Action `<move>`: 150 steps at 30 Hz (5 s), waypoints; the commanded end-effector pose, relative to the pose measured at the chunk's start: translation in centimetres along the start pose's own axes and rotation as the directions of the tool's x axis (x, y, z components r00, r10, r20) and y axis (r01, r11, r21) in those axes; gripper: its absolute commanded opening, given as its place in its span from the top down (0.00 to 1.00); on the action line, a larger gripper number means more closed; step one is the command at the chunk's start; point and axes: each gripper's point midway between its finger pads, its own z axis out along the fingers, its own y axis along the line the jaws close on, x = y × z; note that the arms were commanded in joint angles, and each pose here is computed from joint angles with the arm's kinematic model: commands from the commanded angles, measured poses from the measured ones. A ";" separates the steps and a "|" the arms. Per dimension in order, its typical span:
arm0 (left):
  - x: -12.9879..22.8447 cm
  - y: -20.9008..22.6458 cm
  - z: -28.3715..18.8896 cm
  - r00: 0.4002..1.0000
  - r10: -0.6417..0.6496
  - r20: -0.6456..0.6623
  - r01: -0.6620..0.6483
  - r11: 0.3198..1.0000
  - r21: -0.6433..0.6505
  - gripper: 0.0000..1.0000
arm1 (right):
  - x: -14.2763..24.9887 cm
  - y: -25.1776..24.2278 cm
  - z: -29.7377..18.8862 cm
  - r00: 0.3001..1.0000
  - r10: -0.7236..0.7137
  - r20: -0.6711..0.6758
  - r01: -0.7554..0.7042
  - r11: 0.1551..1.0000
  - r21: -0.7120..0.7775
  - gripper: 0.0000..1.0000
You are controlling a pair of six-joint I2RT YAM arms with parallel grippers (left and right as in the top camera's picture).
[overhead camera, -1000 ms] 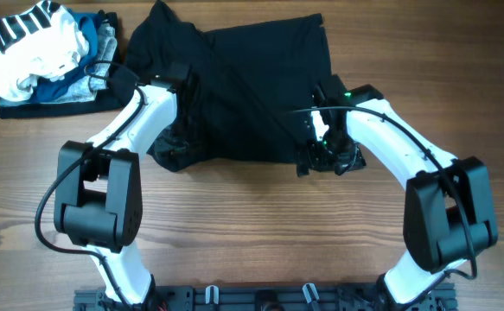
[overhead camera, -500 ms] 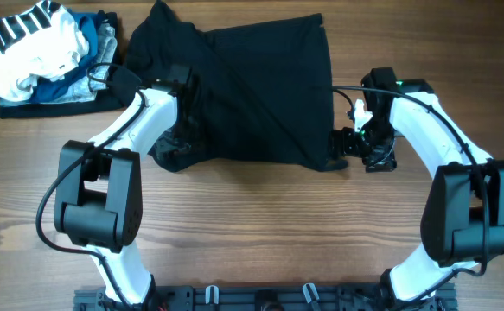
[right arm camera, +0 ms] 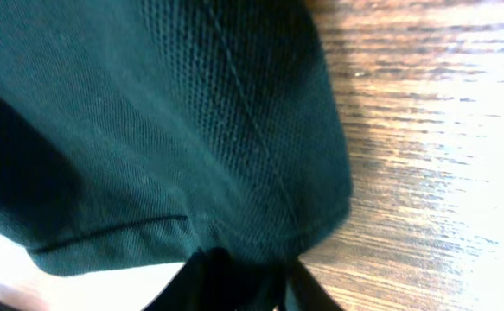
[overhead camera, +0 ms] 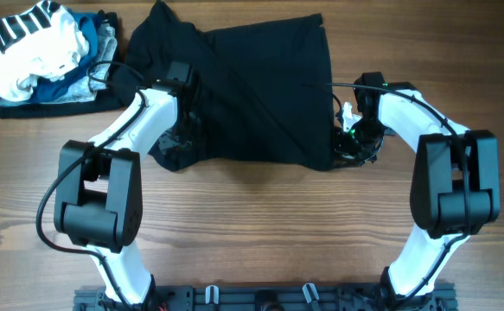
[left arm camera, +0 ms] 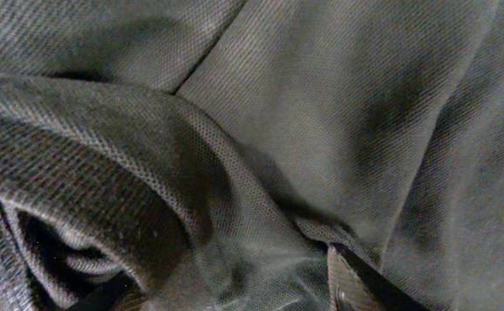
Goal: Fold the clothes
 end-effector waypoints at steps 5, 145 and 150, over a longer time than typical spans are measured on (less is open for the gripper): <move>0.8 -2.3 -0.4 0.998 0.054 0.022 -0.054 0.998 0.034 0.96 | 0.6 -0.3 1.3 0.999 -0.001 -0.042 0.001 1.000 -0.004 0.96; 11.0 4.2 2.0 0.931 -0.363 -0.038 0.364 0.931 0.023 0.96 | 0.8 -4.3 -0.4 0.967 0.253 0.003 -0.253 0.967 0.008 0.95; 8.9 3.1 -1.6 0.935 -0.347 0.066 0.334 0.929 0.161 0.96 | 0.4 -4.9 -1.5 0.970 0.236 0.057 -0.238 0.970 0.051 0.96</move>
